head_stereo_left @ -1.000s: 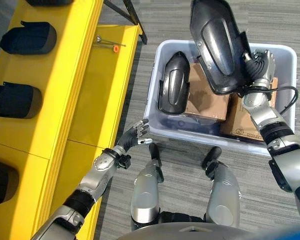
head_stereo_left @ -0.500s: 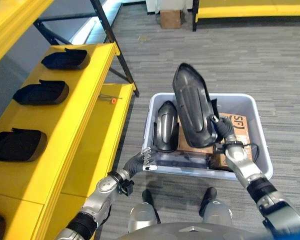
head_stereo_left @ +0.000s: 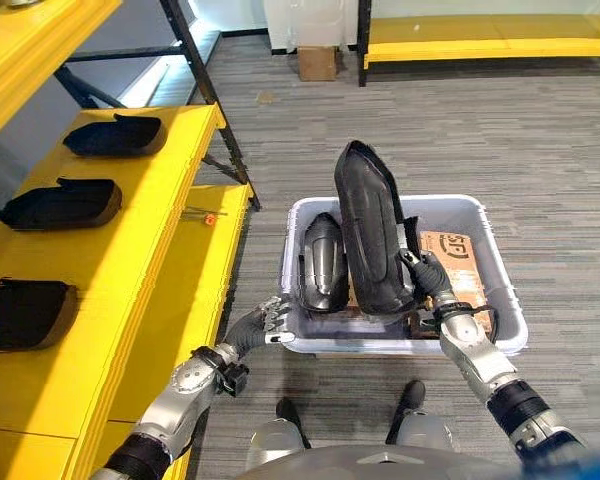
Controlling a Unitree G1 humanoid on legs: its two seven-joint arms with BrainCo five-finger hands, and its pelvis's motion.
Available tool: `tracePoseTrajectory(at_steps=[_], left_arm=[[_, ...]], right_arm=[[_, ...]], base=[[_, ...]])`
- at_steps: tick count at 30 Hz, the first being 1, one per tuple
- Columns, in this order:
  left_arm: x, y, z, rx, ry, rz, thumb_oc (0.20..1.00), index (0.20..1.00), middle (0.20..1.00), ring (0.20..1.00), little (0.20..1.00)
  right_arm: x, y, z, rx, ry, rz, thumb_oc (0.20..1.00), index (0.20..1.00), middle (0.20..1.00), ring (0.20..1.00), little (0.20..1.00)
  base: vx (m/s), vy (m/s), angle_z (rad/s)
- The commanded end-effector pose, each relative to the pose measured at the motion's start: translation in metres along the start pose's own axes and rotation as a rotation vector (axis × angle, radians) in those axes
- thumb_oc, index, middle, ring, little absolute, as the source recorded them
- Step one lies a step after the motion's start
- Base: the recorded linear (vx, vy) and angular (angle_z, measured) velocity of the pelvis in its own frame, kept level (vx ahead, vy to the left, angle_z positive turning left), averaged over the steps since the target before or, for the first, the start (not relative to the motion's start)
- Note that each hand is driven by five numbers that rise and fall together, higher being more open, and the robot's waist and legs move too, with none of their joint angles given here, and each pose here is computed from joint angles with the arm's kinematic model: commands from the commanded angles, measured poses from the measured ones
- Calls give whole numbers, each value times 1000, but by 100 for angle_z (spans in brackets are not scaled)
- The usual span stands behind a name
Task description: Move parts from the plastic box to the shelf.
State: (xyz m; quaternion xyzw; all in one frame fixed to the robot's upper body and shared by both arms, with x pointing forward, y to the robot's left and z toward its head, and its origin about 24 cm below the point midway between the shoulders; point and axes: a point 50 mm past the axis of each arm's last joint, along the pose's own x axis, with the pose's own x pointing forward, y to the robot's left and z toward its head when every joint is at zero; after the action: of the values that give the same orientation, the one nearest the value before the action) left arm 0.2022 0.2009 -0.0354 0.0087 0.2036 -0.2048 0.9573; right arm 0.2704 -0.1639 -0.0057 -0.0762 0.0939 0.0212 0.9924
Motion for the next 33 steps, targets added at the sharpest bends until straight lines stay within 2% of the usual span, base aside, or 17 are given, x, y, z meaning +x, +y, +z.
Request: tracePoseTrajectory(at_steps=[1,7,13,21,29,33], left_arm=[[5,-1,28,43,-125,-22,1000,1000,1000,1000,1000],[10,-4,25,-18,-123,0,1000,1000,1000,1000,1000],[14,-13,19,-54,-109,18,1000,1000,1000,1000,1000],[9,-16,14,-9,-100,-12,1000,1000,1000,1000,1000],[11,-11,16,-20,-118,52,1000,1000,1000,1000,1000],[16,-14,16,-17,-108,49,1000,1000,1000,1000,1000]], right_arm=[[9,-14,50,48,-246,-19,200,200,200,200,200],[3,-26,46,14,-259,-57,200,200,200,200,200],[7,-15,64,-88,-353,-39,200,200,200,200,200],[8,-8,73,-109,-374,-78,200,200,200,200,200],[13,2,79,-156,-405,-29,200,200,200,200,200],[16,4,83,-160,-421,-7,200,200,200,200,200]], base=[[1,-121,57],[-76,-151,54],[-116,-150,34],[-100,-43,41],[-91,79,48],[-66,325,73]])
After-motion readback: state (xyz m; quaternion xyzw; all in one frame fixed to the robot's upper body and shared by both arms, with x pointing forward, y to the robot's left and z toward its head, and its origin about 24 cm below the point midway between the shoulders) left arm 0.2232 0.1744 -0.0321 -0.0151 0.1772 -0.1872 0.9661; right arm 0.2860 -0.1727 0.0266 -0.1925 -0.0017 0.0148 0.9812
